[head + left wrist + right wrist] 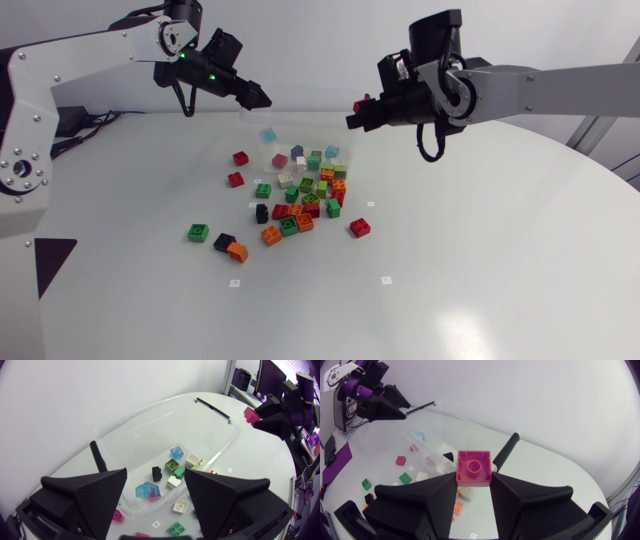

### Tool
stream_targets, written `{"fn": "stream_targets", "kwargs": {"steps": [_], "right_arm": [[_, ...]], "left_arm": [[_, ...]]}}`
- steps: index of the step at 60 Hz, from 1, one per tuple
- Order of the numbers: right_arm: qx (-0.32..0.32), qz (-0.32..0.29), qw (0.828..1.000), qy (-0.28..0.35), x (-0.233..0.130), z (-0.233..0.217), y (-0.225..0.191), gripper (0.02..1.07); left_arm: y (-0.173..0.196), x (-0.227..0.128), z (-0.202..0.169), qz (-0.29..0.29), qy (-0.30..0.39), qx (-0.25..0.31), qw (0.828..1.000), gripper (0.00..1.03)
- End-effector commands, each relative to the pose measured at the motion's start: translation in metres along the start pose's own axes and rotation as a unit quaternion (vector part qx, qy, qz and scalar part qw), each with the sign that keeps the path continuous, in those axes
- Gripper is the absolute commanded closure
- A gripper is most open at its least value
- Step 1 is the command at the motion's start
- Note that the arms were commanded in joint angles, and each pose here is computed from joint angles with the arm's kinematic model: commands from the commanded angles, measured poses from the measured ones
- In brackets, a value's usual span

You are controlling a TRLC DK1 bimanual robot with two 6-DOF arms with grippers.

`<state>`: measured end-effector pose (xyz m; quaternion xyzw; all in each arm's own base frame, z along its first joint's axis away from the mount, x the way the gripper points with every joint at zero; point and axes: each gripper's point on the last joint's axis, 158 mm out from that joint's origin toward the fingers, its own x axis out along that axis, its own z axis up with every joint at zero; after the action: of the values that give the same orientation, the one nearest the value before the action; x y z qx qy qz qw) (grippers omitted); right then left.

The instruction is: Place the duplo bricks in the container

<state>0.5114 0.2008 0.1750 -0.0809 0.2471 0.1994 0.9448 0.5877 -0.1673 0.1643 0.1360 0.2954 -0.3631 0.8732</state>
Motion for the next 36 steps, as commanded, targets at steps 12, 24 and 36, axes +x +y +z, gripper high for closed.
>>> {"fn": "stream_targets", "kwargs": {"steps": [12,24,36], "right_arm": [[0.013,0.012,1.000,-0.004,0.025,0.015,0.015,0.75],[0.015,0.013,1.000,-0.006,0.043,0.020,0.021,0.75],[0.016,0.011,1.000,-0.005,0.057,0.021,0.023,0.75]], "left_arm": [[0.064,-0.046,-0.023,0.055,-0.005,-0.043,0.998,0.05],[0.084,-0.061,-0.052,0.054,-0.001,-0.062,0.997,0.05],[0.098,-0.059,-0.084,0.055,0.012,-0.073,0.996,0.05]]}}
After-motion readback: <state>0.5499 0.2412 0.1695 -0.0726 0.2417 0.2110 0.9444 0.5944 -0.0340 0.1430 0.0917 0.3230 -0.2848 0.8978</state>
